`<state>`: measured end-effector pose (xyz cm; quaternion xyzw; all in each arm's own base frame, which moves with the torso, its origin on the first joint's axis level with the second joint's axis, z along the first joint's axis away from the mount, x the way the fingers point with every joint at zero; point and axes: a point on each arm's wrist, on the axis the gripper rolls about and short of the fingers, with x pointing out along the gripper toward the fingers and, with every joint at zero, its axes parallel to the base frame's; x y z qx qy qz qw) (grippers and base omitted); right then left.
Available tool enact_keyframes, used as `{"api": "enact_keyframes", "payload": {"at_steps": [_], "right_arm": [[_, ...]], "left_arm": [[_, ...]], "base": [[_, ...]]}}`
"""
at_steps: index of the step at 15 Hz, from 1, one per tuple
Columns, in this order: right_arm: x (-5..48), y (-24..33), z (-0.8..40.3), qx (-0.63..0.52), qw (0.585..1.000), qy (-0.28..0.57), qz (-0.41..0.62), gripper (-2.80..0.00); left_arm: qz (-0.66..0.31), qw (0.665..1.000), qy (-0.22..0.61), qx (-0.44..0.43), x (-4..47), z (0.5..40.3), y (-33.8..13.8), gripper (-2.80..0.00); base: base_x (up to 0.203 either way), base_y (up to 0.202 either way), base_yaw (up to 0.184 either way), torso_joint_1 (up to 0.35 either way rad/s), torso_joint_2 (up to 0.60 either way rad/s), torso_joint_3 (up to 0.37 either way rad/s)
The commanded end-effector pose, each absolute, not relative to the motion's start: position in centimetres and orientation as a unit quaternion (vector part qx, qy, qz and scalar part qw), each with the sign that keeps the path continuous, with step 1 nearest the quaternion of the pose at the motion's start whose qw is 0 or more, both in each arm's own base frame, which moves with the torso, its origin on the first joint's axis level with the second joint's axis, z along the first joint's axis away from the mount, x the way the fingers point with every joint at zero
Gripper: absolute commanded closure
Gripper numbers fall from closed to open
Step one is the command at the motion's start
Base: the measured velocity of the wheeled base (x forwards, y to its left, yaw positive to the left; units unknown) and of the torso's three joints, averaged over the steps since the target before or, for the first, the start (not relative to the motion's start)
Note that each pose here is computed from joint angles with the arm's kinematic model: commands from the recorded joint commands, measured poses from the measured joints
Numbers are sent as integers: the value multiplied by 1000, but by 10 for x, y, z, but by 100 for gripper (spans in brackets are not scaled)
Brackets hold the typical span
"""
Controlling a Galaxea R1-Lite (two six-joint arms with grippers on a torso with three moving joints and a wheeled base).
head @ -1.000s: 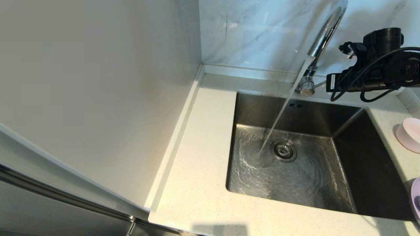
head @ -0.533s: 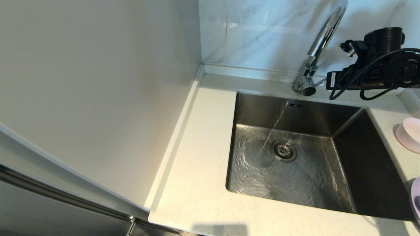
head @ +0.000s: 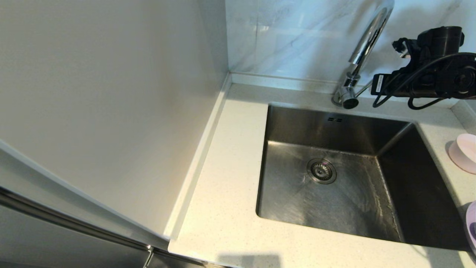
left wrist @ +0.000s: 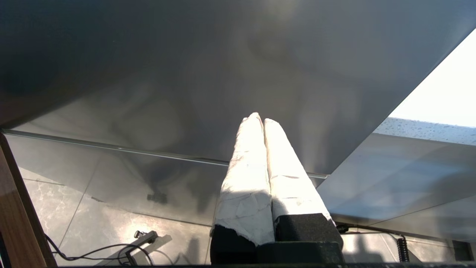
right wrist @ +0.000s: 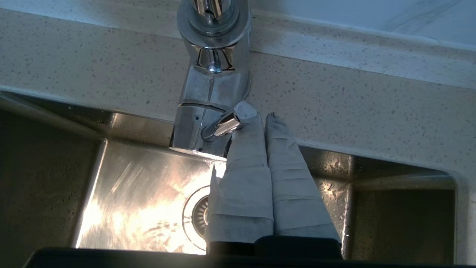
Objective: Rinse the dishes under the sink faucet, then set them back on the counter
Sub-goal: Turn off the faucet
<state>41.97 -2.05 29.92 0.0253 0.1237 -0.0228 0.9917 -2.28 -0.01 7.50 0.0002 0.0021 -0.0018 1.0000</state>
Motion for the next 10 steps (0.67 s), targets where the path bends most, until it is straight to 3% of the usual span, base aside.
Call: {"api": "enact_keyframes", "payload": {"at_steps": [1, 10], "right_arm": [[418, -22, 301, 25, 992, 123, -24, 0], [404, -49, 288, -12, 984, 161, -70, 0]], "left_arm": [[-2, 1000, 2, 0, -23, 75, 0, 0], [-2, 1000, 2, 0, -23, 75, 0, 0]], "base": [[0, 0, 0, 0, 0, 0], [0, 0, 0, 0, 0, 0]]}}
